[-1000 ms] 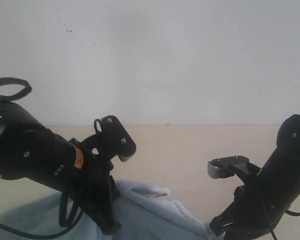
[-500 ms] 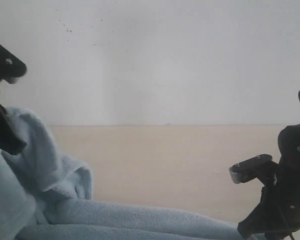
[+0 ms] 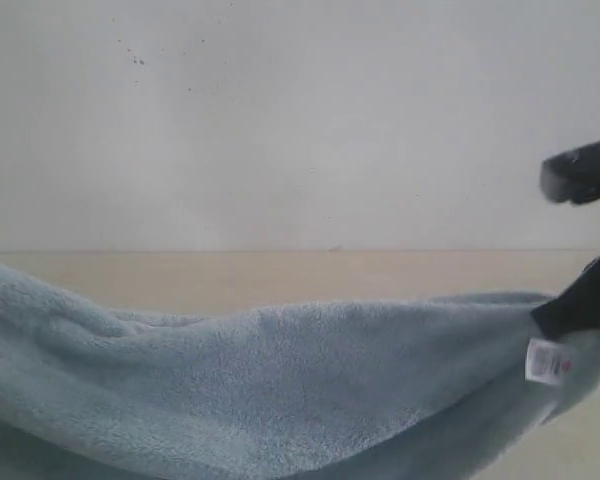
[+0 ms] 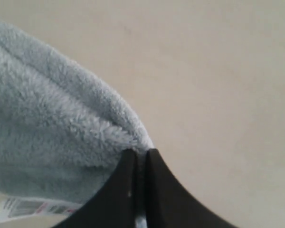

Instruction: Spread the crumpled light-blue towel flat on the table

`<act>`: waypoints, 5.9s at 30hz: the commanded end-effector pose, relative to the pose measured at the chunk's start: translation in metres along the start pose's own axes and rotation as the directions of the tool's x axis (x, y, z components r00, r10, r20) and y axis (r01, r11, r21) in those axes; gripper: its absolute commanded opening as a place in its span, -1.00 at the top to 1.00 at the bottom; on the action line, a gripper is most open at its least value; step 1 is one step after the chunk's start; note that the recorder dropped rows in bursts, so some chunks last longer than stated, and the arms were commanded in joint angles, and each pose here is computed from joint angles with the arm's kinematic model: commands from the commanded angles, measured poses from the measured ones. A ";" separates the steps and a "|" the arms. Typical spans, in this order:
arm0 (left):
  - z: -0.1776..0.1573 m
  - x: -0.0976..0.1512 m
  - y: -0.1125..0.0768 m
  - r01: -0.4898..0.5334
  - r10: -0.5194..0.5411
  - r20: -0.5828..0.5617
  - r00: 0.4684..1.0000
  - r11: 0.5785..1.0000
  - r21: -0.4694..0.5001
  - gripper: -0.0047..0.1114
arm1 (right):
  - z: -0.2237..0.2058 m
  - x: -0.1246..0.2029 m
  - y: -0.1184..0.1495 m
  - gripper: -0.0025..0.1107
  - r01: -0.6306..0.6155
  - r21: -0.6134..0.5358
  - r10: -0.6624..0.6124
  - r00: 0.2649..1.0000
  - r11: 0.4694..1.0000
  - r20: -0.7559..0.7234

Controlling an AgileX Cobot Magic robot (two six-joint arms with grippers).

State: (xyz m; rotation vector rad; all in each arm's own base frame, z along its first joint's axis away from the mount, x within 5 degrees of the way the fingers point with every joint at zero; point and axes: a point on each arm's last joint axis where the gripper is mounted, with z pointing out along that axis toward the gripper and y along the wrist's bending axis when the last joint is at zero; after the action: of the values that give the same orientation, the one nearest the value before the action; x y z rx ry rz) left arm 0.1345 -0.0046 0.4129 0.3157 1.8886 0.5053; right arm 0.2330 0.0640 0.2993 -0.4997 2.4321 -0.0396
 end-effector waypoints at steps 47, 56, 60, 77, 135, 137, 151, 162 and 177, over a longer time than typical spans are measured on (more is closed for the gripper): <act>0.219 0.098 -0.125 0.036 -0.002 -0.566 0.825 0.998 0.049 -0.44 | 0.136 -0.005 -0.057 -0.19 -0.215 0.376 0.189 0.976 0.902 0.104; 0.212 0.096 -0.120 0.105 -0.072 -0.587 0.806 0.994 0.022 -0.50 | 0.089 -0.019 -0.061 -0.21 -0.379 0.284 0.309 0.914 0.881 0.261; 0.192 0.086 -0.125 0.183 -0.049 -0.611 0.790 0.970 0.160 -0.48 | 0.067 -0.012 -0.056 -0.21 -0.369 0.265 0.332 0.927 0.891 0.173; 0.110 0.122 -0.159 -0.384 0.654 -0.370 0.660 0.717 0.582 -0.41 | 0.084 0.107 0.002 -0.21 -0.291 0.020 0.246 0.766 0.956 -0.594; 0.103 0.105 -0.160 -0.318 0.522 -0.241 0.818 0.761 0.566 -0.42 | 0.112 0.127 0.009 0.96 -0.319 0.007 0.263 0.766 0.948 -0.586; 0.102 0.104 -0.159 -0.317 0.514 -0.232 0.826 0.764 0.562 -0.42 | 0.111 0.117 0.007 0.96 -0.310 -0.006 0.250 0.778 0.951 -0.576; 0.101 0.104 -0.159 -0.310 0.510 -0.237 0.827 0.765 0.564 -0.42 | 0.111 0.128 0.005 0.31 -0.338 0.071 0.312 0.743 0.939 -0.592; 0.101 0.104 -0.160 -0.292 0.498 -0.246 0.831 0.769 0.568 -0.42 | 0.113 0.131 -0.017 0.31 -0.439 0.112 0.425 0.727 0.892 -0.539; 0.100 0.104 -0.161 -0.275 0.485 -0.253 0.837 0.773 0.572 -0.42 | 0.126 0.140 -0.004 0.31 -0.493 0.028 0.392 0.654 0.870 -0.647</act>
State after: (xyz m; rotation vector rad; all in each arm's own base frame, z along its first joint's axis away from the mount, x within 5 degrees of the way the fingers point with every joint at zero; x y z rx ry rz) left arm 0.1960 -0.0772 0.2178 1.0752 2.3519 0.3614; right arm 0.2102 0.0215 0.1229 0.1135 3.1662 0.2019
